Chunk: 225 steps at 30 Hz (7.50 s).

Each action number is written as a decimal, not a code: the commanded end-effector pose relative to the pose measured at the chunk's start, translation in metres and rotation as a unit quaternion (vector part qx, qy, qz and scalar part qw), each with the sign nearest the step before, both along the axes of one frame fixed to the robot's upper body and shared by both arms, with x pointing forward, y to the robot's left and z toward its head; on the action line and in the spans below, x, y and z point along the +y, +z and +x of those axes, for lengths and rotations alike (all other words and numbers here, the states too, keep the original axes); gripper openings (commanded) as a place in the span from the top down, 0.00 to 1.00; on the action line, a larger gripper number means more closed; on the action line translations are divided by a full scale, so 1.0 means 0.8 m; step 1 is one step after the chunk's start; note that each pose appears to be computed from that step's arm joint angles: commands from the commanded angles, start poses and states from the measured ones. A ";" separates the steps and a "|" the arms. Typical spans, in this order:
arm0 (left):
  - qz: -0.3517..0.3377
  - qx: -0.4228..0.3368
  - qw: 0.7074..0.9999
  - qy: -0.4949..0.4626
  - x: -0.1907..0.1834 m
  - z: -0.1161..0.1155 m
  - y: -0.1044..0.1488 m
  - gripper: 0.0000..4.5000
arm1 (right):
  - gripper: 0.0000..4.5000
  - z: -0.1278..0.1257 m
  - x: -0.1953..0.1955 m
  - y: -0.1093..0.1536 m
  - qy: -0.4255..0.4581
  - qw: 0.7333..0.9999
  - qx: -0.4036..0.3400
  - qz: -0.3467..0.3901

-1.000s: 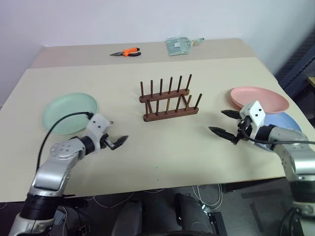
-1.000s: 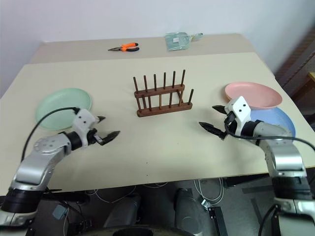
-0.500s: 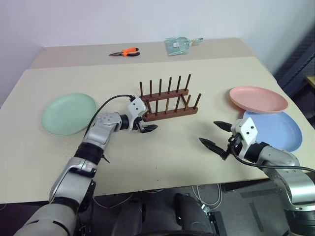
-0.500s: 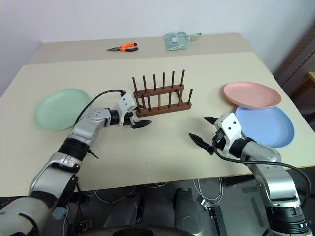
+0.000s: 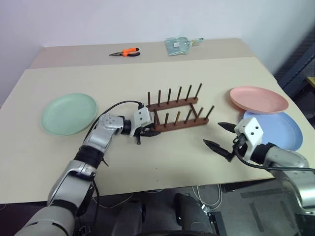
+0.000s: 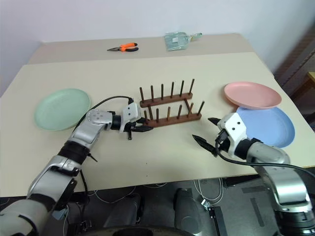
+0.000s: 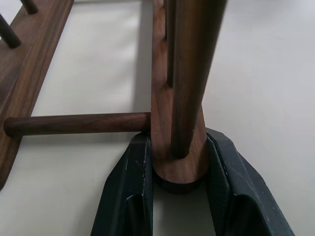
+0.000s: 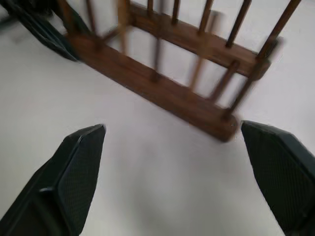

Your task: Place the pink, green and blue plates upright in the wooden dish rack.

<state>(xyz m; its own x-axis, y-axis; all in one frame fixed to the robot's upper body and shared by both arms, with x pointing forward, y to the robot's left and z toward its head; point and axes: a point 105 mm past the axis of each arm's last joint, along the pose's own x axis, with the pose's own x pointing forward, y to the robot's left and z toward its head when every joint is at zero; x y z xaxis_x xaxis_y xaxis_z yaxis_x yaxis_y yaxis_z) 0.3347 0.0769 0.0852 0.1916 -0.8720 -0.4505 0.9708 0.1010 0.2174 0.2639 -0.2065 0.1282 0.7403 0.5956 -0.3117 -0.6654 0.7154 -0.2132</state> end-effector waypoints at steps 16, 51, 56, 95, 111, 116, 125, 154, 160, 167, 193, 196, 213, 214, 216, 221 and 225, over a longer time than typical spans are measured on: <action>0.003 0.094 0.990 0.108 0.068 -0.073 0.009 0.44 | 1.00 -0.030 0.006 -0.035 0.046 0.996 0.061 -0.048; -0.095 -0.024 0.984 0.150 -0.043 -0.052 0.025 0.65 | 0.33 0.073 -0.131 0.067 -0.082 0.909 -0.142 -0.383; -0.121 -0.026 0.982 0.145 -0.058 -0.048 0.040 0.65 | 0.33 0.098 -0.179 0.039 -0.109 0.872 -0.124 -0.460; -0.112 -0.042 0.978 0.170 -0.032 -0.049 0.039 0.65 | 0.82 0.098 0.010 0.135 -0.016 0.965 -0.011 0.262; -0.215 -0.158 0.714 0.647 0.211 0.051 0.119 0.00 | 0.02 0.081 -0.010 0.269 -0.026 0.939 -0.337 0.058; -0.170 -0.192 0.488 0.834 0.345 0.009 0.133 0.00 | 0.02 0.051 0.069 0.262 0.124 0.934 -0.334 0.032; -0.201 0.015 0.415 0.887 0.351 -0.018 0.052 0.05 | 0.01 0.046 0.127 0.208 0.201 0.937 -0.281 0.044; -0.433 -0.071 0.743 0.504 0.066 0.033 0.269 1.00 | 0.00 0.098 0.198 0.138 0.207 0.840 -0.421 -0.272; -0.450 -0.032 0.746 0.489 0.056 0.028 0.265 1.00 | 0.63 0.103 0.193 0.132 0.202 0.841 -0.419 -0.276; -0.496 -0.040 0.718 0.486 0.082 0.025 0.279 0.65 | 1.00 0.101 0.194 0.139 0.191 0.834 -0.439 -0.274; -0.163 0.038 0.966 0.196 0.021 -0.100 0.058 0.22 | 1.00 0.073 0.140 0.195 0.087 0.919 -0.034 0.383; -0.159 0.037 0.969 0.188 0.015 -0.105 0.056 0.22 | 1.00 0.083 0.135 0.187 0.065 0.918 -0.010 0.391; -0.164 0.030 0.972 0.167 0.001 -0.100 0.064 0.21 | 0.36 0.051 0.082 0.256 0.080 0.949 -0.238 0.190; -0.163 0.030 0.973 0.164 0.000 -0.099 0.063 0.21 | 0.36 0.045 0.069 0.261 0.079 0.948 -0.239 0.194; -0.160 0.029 0.974 0.157 -0.004 -0.096 0.062 0.21 | 0.23 0.039 0.030 0.265 0.046 0.949 -0.238 0.203; -0.166 0.037 0.977 0.128 -0.024 -0.096 0.061 0.21 | 0.01 0.044 -0.071 0.202 -0.120 0.969 -0.185 0.116; -0.160 0.042 0.981 0.102 -0.038 -0.100 0.057 0.21 | 0.01 0.031 -0.106 0.095 -0.178 0.982 -0.067 -0.010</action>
